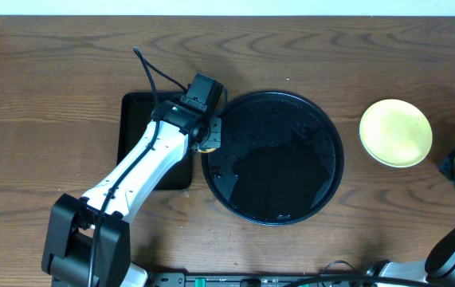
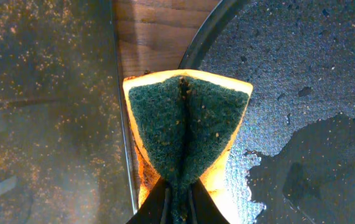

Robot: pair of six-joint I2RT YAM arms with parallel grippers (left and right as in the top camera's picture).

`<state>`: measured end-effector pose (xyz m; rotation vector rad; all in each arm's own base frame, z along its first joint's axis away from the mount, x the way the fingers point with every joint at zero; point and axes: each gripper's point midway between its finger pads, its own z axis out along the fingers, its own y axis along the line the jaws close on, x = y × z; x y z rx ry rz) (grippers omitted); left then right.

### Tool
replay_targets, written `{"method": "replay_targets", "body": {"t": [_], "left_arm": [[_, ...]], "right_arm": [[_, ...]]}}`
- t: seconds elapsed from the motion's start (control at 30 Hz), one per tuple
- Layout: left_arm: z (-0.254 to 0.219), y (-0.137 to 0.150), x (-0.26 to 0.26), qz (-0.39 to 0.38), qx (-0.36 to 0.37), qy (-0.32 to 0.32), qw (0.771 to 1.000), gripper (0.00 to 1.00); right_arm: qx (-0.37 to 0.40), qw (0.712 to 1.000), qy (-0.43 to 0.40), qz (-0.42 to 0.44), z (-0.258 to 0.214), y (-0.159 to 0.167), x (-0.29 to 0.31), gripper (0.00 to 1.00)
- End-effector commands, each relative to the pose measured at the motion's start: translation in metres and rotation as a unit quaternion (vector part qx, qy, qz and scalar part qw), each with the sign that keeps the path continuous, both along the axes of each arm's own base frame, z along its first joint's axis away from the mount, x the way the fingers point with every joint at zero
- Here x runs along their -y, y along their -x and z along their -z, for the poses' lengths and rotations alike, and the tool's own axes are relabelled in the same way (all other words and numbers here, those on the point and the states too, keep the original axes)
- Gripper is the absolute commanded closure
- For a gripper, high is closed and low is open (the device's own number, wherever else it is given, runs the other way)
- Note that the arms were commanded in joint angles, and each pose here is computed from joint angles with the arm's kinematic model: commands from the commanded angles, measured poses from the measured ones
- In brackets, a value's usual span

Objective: Clean dirty plates on tray and stack at the side

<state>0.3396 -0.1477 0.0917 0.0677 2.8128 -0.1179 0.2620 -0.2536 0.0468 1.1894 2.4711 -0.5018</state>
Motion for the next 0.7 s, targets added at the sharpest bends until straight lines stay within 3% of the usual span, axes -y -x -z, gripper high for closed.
{"method": "replay_targets", "body": {"t": [0.0, 0.43, 0.67], "left_arm": [[-0.011, -0.004, 0.002, -0.001, 0.013, 0.009, 1.0, 0.92], [-0.011, -0.002, 0.001, -0.001, 0.009, 0.008, 1.0, 0.92], [-0.011, -0.002, 0.001, -0.001, 0.01, 0.008, 1.0, 0.91]], "right_arm": [[0.0, 1.0, -0.016, -0.006, 0.008, 0.002, 0.007, 0.6], [-0.032, 0.998, -0.052, 0.008, 0.047, 0.014, 0.009, 0.6], [0.011, 0.993, -0.116, -0.022, 0.056, -0.004, -0.013, 0.89]]}}
